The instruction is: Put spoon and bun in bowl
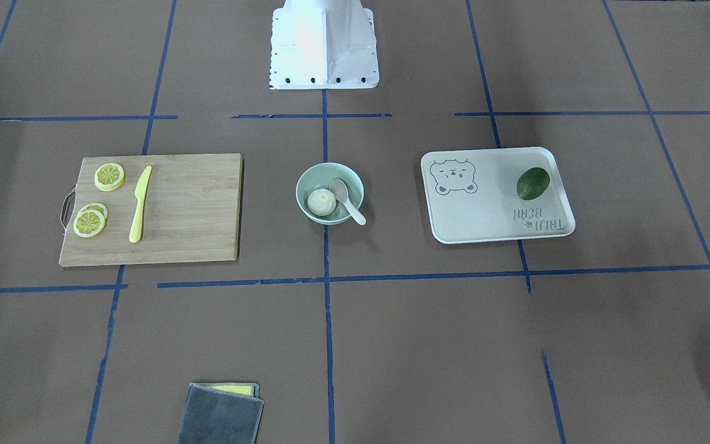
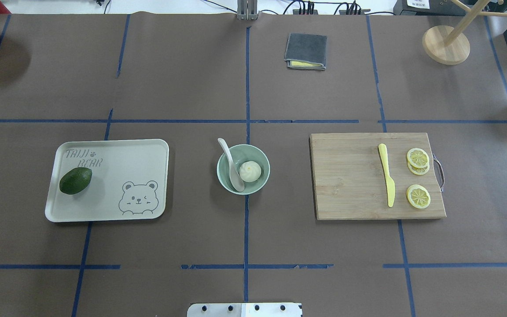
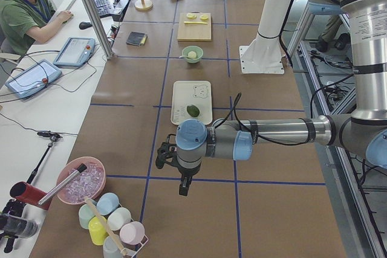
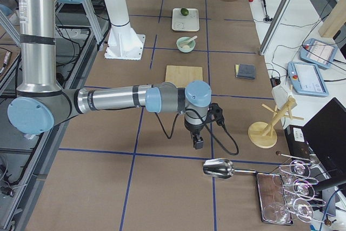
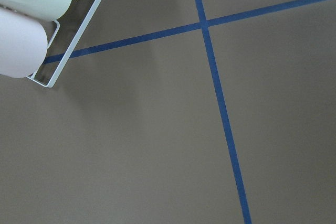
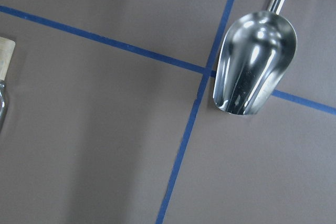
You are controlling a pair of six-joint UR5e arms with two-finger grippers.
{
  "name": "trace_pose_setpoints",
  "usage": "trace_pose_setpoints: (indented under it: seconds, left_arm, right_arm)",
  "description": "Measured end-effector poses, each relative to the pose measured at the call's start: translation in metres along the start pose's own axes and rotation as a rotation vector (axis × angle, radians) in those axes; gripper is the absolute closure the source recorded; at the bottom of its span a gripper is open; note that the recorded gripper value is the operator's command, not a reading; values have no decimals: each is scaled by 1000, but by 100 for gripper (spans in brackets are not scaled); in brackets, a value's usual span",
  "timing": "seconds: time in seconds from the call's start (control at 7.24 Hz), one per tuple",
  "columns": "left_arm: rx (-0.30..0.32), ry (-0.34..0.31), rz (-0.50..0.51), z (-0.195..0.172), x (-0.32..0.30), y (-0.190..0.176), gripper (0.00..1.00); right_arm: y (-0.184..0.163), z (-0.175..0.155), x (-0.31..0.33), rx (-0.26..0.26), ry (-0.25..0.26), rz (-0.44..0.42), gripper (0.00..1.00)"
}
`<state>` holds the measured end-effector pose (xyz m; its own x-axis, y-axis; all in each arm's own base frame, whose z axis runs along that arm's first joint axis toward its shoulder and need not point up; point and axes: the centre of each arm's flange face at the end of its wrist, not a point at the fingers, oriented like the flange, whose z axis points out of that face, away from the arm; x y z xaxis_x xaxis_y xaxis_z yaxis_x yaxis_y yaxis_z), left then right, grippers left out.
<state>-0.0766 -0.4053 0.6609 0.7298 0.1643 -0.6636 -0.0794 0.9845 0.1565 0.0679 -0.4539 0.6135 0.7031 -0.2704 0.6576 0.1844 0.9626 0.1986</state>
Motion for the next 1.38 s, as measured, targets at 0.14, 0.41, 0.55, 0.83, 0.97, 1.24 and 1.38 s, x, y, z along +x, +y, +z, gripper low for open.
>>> trace_pose_setpoints:
  seconds: [0.14,0.41,0.55,0.83,0.97,1.24,1.38]
  left_arm:
    - [-16,3,-19,-3,3,-3,0]
    - [-27,6,-42,-9,7,-8,0]
    - [-24,4,-40,-11,9,-11,0]
    - [-18,7,-30,-12,11,-14,0]
    - [-16,8,-28,-13,11,-14,0]
    - [-15,8,-26,-13,11,-14,0]
    - [-15,8,-25,-13,11,-14,0]
  right_arm:
    - [10,4,4,-10,4,12,0]
    - [15,7,6,-17,5,19,0]
    - [16,7,7,-18,3,21,0]
    - [18,11,8,-24,-5,28,0]
    - [23,14,10,-28,-7,35,0]
    - [30,18,12,-22,-6,37,0]
    - [30,18,12,-19,-5,37,0]
